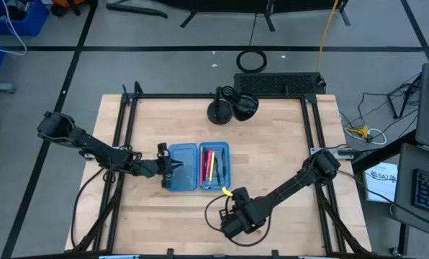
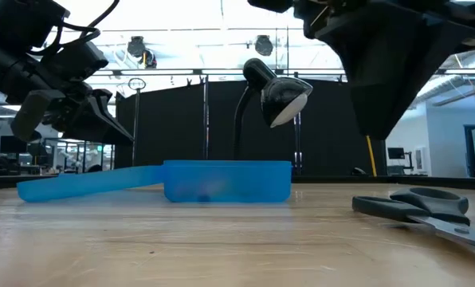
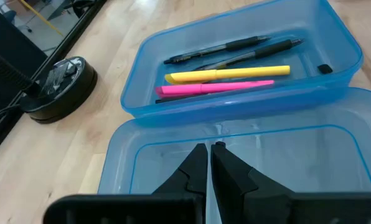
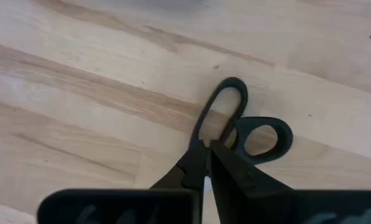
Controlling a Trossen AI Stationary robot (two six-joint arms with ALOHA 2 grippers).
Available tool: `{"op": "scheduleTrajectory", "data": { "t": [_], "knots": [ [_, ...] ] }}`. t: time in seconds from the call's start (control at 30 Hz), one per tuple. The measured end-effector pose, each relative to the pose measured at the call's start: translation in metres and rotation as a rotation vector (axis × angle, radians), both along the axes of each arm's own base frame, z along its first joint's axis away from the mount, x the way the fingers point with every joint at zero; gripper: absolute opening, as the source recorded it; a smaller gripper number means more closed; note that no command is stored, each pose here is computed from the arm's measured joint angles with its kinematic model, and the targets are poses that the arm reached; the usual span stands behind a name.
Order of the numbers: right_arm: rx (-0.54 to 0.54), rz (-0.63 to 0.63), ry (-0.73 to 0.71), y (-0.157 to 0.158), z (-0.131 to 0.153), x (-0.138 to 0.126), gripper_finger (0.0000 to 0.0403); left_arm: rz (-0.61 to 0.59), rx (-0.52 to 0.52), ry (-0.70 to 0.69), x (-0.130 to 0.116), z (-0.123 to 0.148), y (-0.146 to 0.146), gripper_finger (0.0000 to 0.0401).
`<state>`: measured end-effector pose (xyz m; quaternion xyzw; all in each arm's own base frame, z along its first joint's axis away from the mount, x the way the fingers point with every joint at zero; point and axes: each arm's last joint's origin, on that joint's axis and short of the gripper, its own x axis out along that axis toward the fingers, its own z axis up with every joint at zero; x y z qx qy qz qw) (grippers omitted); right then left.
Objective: Pick & place school supplies into a supply box
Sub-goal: Put the black scissors into the blue supply box
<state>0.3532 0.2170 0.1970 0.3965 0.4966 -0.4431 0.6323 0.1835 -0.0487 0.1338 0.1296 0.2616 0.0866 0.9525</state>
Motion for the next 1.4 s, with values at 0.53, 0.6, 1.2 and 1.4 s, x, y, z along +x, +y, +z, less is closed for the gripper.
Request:
{"op": "scheduleTrajectory", "data": {
  "t": [0.53, 0.6, 1.2, 1.4],
  "knots": [
    [0.006, -0.052, 0.037, -0.009, -0.001, 0.001, 0.0128, -0.003, 0.001, 0.001, 0.0, 0.0, 0.0, 0.0026],
    [0.012, -0.058, 0.03, -0.011, -0.005, 0.003, 0.0129, -0.003, 0.001, 0.001, 0.0, 0.0, 0.0, 0.0026],
    [0.082, -0.02, 0.087, -0.019, -0.045, -0.005, 0.0118, -0.026, -0.014, 0.037, -0.002, -0.003, 0.0, 0.0026],
    [0.043, 0.192, 0.2, -0.035, -0.053, -0.009, 0.0118, -0.044, -0.031, 0.04, -0.002, -0.003, -0.001, 0.0026]
  ]
}}
